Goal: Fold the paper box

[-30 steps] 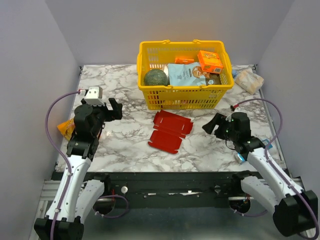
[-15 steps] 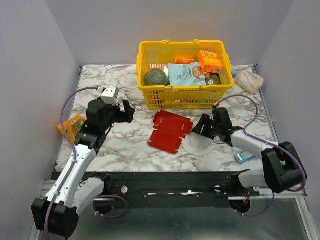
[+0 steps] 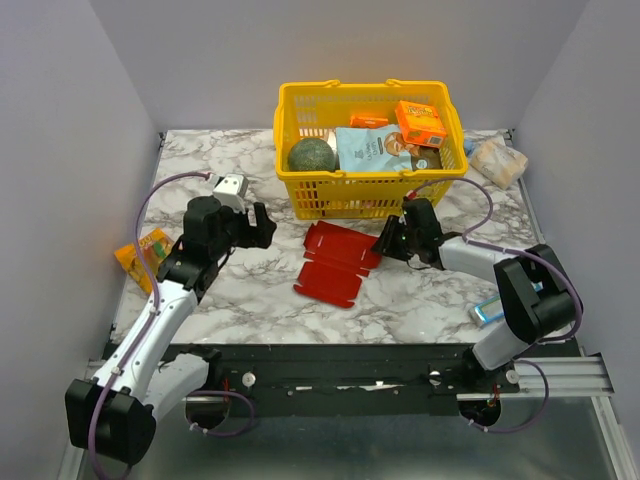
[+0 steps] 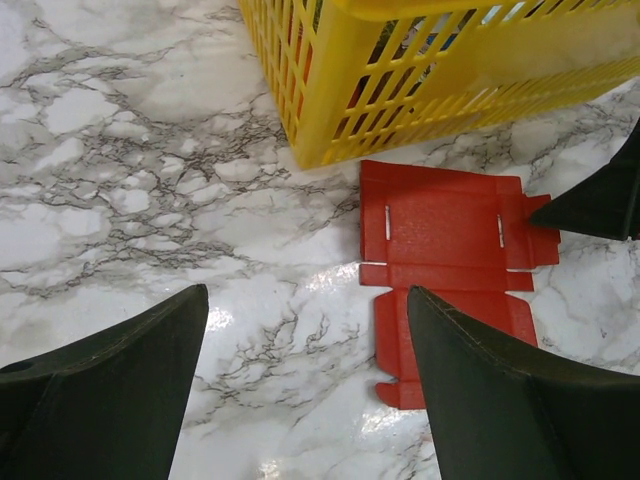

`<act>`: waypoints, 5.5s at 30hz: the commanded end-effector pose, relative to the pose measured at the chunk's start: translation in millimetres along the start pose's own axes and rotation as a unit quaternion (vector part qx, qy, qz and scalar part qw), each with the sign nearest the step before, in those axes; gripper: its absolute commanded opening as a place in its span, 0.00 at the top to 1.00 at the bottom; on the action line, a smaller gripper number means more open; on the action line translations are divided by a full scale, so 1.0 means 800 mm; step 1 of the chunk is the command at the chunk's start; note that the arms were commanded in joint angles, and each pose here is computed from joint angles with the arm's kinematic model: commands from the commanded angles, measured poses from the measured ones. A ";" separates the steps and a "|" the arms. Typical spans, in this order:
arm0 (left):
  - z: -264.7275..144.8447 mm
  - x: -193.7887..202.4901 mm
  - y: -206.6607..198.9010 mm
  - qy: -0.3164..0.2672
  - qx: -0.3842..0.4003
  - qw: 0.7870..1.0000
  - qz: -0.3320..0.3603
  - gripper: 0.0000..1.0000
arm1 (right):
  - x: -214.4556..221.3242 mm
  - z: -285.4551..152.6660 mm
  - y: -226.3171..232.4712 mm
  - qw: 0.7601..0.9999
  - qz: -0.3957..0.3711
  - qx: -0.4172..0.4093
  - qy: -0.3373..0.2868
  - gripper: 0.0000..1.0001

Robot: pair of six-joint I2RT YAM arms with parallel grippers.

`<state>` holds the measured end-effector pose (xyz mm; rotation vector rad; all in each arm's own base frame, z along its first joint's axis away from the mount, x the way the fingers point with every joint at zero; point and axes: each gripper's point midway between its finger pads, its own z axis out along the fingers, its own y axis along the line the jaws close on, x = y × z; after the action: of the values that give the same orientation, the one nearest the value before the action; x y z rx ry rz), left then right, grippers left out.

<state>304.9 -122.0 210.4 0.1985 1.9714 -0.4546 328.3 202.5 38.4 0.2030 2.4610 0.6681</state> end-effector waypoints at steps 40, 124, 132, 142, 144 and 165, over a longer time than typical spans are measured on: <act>0.046 0.077 -0.105 0.057 0.107 0.988 -0.093 0.17 | -0.008 -0.200 0.084 0.973 -0.063 -0.179 -0.130 0.99; -0.012 0.071 -0.182 0.065 0.291 0.950 0.092 0.30 | 0.053 -0.170 0.142 0.903 -0.384 -0.188 -0.036 0.99; 0.002 0.064 -0.101 0.015 0.092 0.995 0.022 0.14 | 0.035 -0.131 0.109 0.909 -0.413 -0.018 -0.053 0.99; -0.004 0.180 -0.122 0.065 0.152 0.979 -0.119 0.35 | 0.016 -0.109 0.101 0.906 -0.406 0.073 -0.096 0.99; -0.002 0.185 -0.137 0.061 0.174 0.974 -0.129 0.37 | 0.022 -0.104 0.101 0.902 -0.414 0.082 -0.095 0.99; 0.010 0.265 -0.175 0.114 0.213 0.963 -0.121 0.60 | 0.056 -0.078 0.095 0.891 -0.410 0.168 -0.101 0.99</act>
<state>179.6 -253.0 49.3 0.2703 2.1280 -1.0098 253.2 259.4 96.9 -0.6598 2.1487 -0.0792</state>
